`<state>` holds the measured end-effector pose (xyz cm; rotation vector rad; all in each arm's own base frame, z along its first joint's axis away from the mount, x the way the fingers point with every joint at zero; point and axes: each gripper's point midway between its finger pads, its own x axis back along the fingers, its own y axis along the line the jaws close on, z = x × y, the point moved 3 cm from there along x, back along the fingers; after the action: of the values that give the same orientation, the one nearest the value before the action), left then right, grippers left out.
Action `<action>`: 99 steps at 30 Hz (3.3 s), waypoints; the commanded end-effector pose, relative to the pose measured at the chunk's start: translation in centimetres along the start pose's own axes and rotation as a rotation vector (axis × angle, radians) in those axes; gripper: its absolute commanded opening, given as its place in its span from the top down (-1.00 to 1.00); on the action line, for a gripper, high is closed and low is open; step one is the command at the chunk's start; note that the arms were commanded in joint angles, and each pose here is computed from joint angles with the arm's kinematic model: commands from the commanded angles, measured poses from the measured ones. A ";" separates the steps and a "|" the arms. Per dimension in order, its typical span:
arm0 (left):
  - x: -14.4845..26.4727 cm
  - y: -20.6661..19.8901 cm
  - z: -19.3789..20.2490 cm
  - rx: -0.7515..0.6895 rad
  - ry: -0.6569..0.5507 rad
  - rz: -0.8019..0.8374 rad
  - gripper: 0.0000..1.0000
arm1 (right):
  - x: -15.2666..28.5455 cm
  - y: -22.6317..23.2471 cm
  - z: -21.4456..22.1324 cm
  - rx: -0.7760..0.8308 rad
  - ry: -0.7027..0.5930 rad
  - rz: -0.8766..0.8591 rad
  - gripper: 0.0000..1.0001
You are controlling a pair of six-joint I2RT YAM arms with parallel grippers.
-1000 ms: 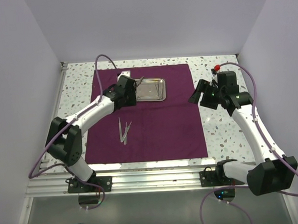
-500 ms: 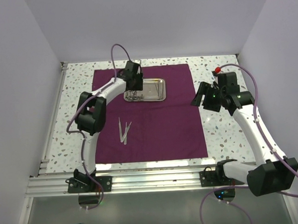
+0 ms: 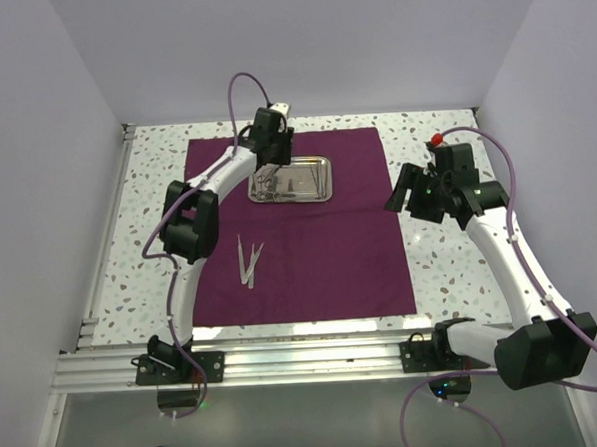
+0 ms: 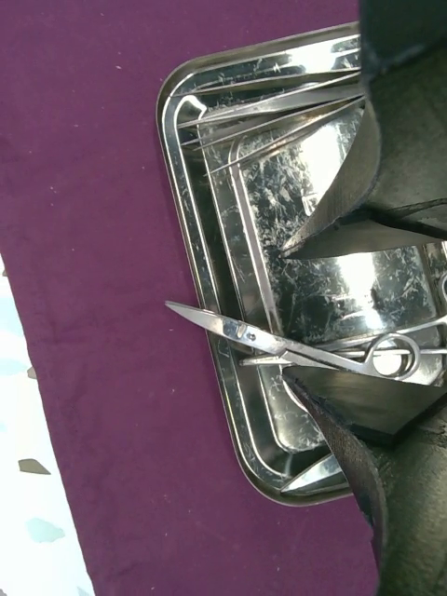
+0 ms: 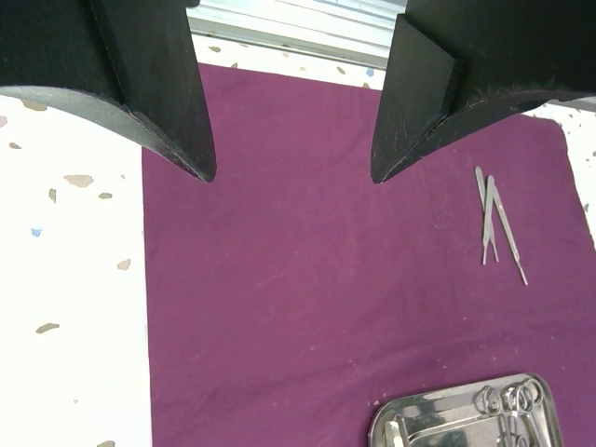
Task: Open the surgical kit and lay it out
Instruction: Pick up the medical item from the container, then place the medical item in the surgical kit, then pick up the medical item from the container.
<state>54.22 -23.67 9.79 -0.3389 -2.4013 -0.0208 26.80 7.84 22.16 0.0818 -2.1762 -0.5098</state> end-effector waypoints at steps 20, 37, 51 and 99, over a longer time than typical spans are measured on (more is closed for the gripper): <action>-5.0 2.3 2.5 0.024 0.076 -0.033 0.45 | -1.3 -1.0 0.3 0.055 0.031 0.040 -0.43; 4.1 2.5 -8.8 0.091 -0.153 -0.087 1.00 | -0.9 -0.5 0.3 0.047 0.011 0.007 -0.43; 14.1 -2.9 6.2 0.336 0.078 -0.106 1.00 | 0.3 1.6 -1.7 0.033 -0.027 -0.064 -0.43; 3.2 -0.4 -0.3 0.083 0.083 -0.065 -0.46 | 1.2 0.2 -0.4 0.090 -0.043 0.027 -0.43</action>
<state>50.72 -22.99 12.19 -0.1288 -2.3300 0.0956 25.73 7.90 22.02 0.0980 -2.2032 -0.4283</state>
